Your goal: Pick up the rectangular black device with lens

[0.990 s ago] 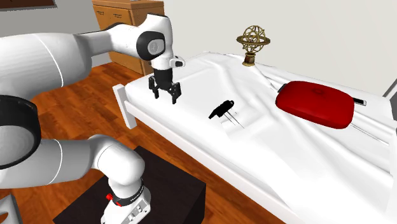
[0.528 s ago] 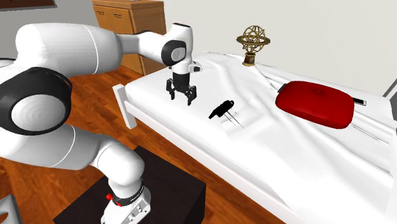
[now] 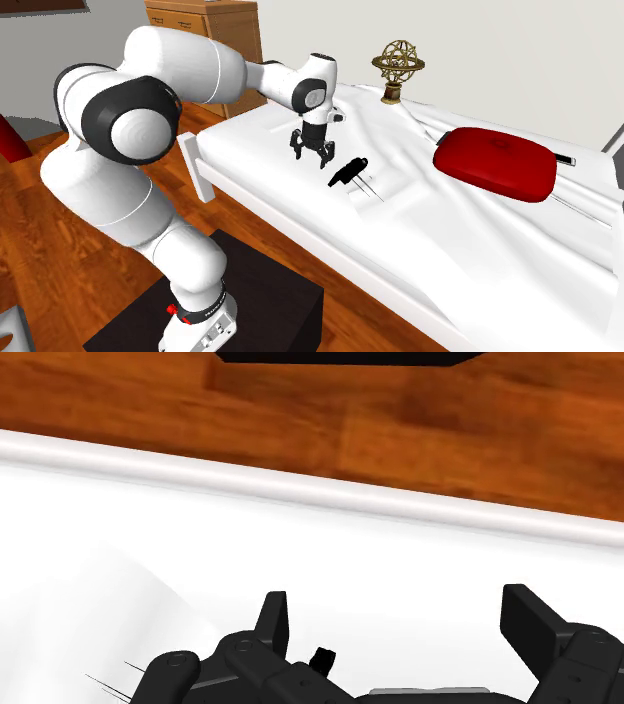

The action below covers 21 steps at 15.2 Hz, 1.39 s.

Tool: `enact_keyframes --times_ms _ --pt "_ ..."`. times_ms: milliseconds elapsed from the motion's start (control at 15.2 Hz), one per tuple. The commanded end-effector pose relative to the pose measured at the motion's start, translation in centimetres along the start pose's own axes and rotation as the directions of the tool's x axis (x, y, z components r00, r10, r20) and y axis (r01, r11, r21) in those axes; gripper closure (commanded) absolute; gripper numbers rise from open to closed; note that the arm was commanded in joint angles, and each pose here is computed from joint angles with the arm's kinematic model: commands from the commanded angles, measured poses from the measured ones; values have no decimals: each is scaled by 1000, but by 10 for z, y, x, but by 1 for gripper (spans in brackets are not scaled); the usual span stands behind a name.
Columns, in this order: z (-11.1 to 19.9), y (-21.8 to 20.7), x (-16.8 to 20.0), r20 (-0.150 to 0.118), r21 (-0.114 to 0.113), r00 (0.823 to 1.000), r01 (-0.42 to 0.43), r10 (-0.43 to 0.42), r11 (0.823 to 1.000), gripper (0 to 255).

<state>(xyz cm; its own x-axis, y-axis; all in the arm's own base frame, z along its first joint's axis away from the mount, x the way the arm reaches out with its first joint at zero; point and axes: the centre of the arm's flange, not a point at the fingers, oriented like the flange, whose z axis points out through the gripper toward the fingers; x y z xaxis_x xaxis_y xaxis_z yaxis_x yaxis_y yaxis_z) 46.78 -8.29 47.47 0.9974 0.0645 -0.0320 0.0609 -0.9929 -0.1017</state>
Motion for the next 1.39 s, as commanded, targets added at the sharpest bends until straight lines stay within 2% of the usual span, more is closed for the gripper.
enact_keyframes --times_ms 0,726,1320 --pt "9 14 22 0 7 1000 -8 8 1000 0" --pt "63 96 133 2 49 999 -50 50 998 0" --pt "103 100 134 2 49 999 -50 50 998 0"
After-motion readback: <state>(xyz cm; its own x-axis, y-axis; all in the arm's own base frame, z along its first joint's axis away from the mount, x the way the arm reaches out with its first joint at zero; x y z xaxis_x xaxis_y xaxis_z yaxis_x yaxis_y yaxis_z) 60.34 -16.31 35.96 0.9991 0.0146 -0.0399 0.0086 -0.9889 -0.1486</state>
